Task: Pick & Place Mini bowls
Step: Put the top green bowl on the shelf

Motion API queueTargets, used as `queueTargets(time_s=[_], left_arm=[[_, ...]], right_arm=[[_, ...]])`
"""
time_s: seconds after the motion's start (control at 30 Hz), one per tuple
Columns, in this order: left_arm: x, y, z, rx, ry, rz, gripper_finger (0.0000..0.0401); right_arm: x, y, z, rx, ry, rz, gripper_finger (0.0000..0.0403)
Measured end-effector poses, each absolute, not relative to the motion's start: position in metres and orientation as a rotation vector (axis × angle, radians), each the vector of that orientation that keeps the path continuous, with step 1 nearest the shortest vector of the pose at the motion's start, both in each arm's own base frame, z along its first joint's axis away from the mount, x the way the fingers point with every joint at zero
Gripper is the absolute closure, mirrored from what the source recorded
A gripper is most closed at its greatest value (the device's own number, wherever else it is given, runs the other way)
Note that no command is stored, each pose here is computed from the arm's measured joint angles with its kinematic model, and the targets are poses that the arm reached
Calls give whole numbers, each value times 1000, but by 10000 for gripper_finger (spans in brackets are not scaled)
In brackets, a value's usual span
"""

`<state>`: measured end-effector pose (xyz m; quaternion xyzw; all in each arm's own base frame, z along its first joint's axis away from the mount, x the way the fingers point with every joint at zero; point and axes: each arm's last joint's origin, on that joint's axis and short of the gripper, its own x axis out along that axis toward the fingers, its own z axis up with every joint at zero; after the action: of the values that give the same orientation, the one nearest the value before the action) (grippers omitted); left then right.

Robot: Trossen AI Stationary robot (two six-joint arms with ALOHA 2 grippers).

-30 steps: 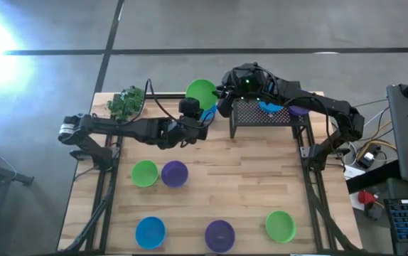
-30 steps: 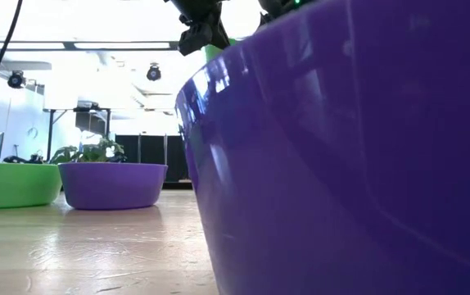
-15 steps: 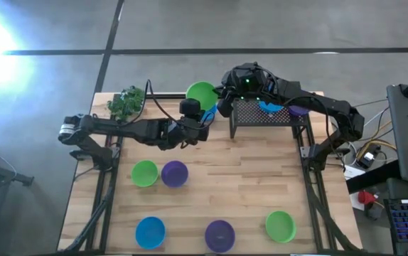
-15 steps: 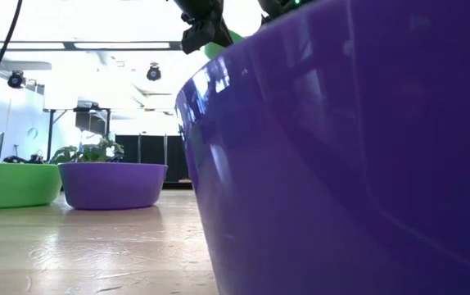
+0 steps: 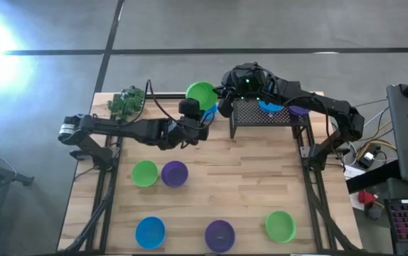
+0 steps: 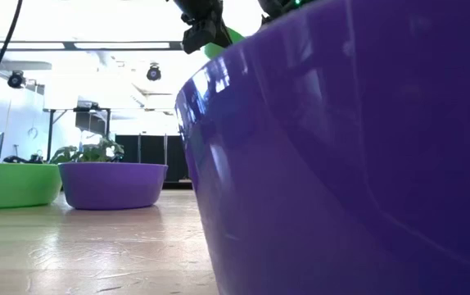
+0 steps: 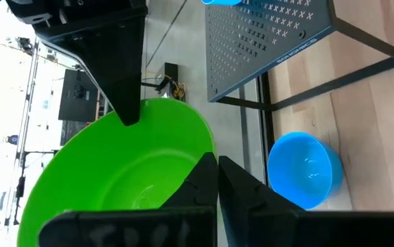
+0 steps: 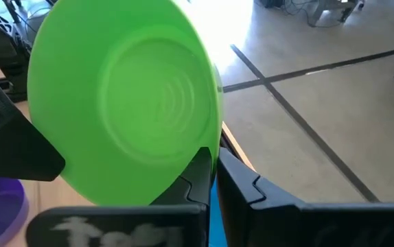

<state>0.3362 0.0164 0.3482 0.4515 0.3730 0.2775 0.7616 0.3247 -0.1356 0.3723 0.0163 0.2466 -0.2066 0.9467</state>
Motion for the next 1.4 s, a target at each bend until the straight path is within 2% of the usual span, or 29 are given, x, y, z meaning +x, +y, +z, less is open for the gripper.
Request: queueTargets(time_s=[0.4, 0.8, 1.1, 1.4], left_arm=[[335, 17, 349, 956, 804, 628, 322], [334, 11, 351, 896, 764, 643, 319], [334, 11, 351, 858, 747, 651, 319], [334, 11, 351, 852, 743, 649, 319]], right_arm=[[321, -142, 372, 25, 513, -439, 396], [292, -178, 381, 84, 575, -562, 396], [255, -190, 399, 161, 783, -622, 396], [240, -192, 382, 271, 924, -543, 395]])
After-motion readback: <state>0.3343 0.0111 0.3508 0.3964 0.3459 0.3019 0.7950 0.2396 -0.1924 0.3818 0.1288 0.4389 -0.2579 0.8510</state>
